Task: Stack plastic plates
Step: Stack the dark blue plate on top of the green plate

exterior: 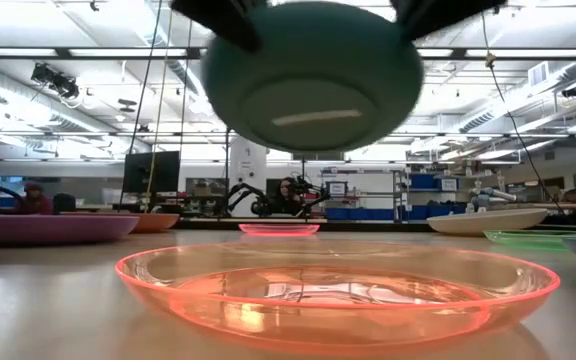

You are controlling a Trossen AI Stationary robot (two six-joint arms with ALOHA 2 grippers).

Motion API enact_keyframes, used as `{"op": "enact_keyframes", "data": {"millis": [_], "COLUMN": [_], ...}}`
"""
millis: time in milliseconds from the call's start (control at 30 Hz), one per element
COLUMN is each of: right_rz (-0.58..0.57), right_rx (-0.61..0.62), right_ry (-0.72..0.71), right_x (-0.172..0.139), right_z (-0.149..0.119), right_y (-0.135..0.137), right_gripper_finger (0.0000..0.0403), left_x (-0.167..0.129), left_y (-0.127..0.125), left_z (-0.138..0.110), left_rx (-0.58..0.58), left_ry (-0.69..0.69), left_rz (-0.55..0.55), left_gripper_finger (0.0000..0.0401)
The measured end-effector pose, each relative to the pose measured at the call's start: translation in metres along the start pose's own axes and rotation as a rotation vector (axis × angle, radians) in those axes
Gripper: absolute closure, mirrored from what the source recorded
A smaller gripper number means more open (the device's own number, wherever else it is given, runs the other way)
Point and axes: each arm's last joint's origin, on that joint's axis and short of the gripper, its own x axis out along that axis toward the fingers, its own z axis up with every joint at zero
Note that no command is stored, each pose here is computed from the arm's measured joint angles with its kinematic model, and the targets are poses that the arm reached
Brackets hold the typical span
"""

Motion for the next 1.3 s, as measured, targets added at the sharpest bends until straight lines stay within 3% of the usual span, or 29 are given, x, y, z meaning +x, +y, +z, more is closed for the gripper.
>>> {"op": "enact_keyframes", "data": {"millis": [200, 333, 467, 600, 800, 900, 1133, 1300], "right_rz": [0.093, 0.147, 0.099, 0.018, -0.058, -0.089, -0.139, -0.165], "right_rx": [0.009, -0.013, 0.058, 0.188, 0.315, 0.369, 0.419, 0.423], "right_ry": [-0.104, -0.161, -0.181, -0.209, -0.254, -0.278, -0.309, -0.316], "right_x": [-0.032, -0.050, -0.061, -0.070, -0.078, -0.078, -0.079, -0.079], "right_z": [0.031, 0.042, 0.042, 0.041, 0.041, 0.042, 0.044, 0.044], "right_y": [0.019, 0.041, 0.062, 0.076, 0.085, 0.084, 0.082, 0.081], "right_gripper_finger": [0.0196, 0.0172, 0.0173, 0.0183, 0.0192, 0.0193, 0.0193, 0.0193], "left_x": [-0.026, -0.047, -0.071, -0.093, -0.135, -0.152, -0.137, -0.108], "left_y": [-0.029, -0.060, -0.093, -0.121, -0.169, -0.184, -0.216, -0.237], "left_z": [0.012, 0.022, 0.034, 0.042, 0.047, 0.041, 0.032, 0.030], "left_rx": [-0.155, -0.234, -0.316, -0.471, -0.646, -0.713, -0.823, -0.814], "left_ry": [0.079, 0.087, 0.050, 0.016, 0.058, 0.151, 0.310, 0.392], "left_rz": [-0.026, -0.083, -0.152, -0.215, -0.367, -0.330, -0.216, -0.133], "left_gripper_finger": [0.0386, 0.0386, 0.0386, 0.0386, 0.0386, 0.0386, 0.0386, 0.0386]}}
